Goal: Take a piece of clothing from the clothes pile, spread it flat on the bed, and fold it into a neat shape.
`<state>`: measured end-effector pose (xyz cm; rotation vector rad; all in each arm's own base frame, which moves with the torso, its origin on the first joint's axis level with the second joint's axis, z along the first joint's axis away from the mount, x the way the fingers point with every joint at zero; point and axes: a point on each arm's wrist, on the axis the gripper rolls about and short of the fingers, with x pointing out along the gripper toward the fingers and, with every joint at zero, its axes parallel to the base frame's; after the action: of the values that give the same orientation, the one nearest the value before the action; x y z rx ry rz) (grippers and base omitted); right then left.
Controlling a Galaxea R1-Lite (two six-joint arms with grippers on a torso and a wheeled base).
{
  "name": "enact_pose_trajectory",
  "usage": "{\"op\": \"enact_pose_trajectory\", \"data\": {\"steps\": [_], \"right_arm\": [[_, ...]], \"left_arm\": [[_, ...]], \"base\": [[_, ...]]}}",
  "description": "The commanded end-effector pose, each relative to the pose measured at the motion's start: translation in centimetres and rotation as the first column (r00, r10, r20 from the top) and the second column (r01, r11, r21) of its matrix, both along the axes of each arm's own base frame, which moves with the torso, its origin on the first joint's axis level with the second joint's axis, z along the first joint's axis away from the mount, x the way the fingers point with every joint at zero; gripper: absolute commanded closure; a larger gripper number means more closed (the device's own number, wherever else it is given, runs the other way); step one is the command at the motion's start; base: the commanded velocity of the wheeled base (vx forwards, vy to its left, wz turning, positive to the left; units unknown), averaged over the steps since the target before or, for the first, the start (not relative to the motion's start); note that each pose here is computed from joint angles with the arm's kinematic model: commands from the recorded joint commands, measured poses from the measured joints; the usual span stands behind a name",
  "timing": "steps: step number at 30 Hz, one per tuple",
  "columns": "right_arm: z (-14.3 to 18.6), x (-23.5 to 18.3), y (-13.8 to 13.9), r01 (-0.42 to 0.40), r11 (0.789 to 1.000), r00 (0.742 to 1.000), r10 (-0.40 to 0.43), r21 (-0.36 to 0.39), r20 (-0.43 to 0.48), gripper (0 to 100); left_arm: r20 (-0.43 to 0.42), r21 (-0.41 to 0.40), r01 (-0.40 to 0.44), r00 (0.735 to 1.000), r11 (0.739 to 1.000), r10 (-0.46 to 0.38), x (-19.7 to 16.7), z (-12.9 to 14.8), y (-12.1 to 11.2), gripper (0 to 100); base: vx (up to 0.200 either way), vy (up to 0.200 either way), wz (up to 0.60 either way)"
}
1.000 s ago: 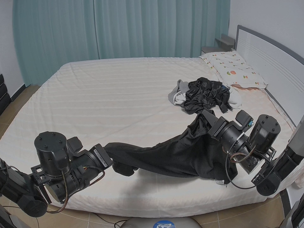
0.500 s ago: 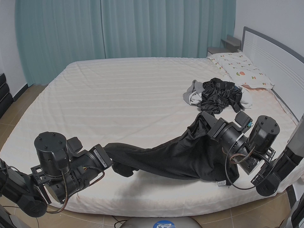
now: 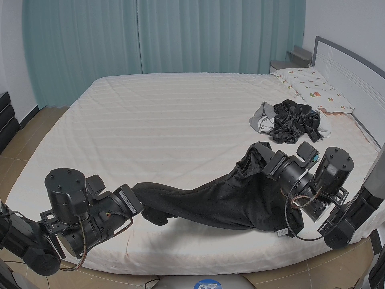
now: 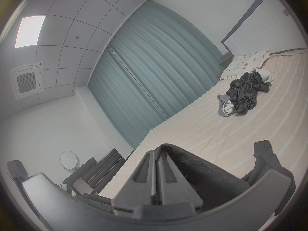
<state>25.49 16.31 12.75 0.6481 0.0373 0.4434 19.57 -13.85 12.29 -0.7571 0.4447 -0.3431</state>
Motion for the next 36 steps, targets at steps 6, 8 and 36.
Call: {"op": "enact_pose_trajectory", "data": {"steps": [6, 8, 36], "right_arm": [[-1.8, 1.5, -0.3, 0.018, 0.999, 0.999, -0.019, -0.028, -0.037, 100], [-1.8, 1.4, -0.4, 0.015, 0.999, 0.999, -0.016, -0.029, -0.038, 100], [11.2, -11.8, -7.9, -0.014, 0.993, 0.968, -0.016, 0.116, 0.249, 100]], "left_arm": [[-0.016, 0.009, 0.003, 1.000, 1.000, -0.003, 0.4, -0.5, -0.3, 100], [-0.015, 0.008, 0.003, 1.000, 1.000, -0.003, 0.4, -0.4, -0.4, 100], [0.182, -0.039, 0.015, 0.983, 0.999, -0.008, -3.3, 9.6, 0.4, 100]], "base": [[-0.033, 0.000, 0.00], [-0.200, 0.000, 0.00], [-0.129, 0.000, 0.00]]}}
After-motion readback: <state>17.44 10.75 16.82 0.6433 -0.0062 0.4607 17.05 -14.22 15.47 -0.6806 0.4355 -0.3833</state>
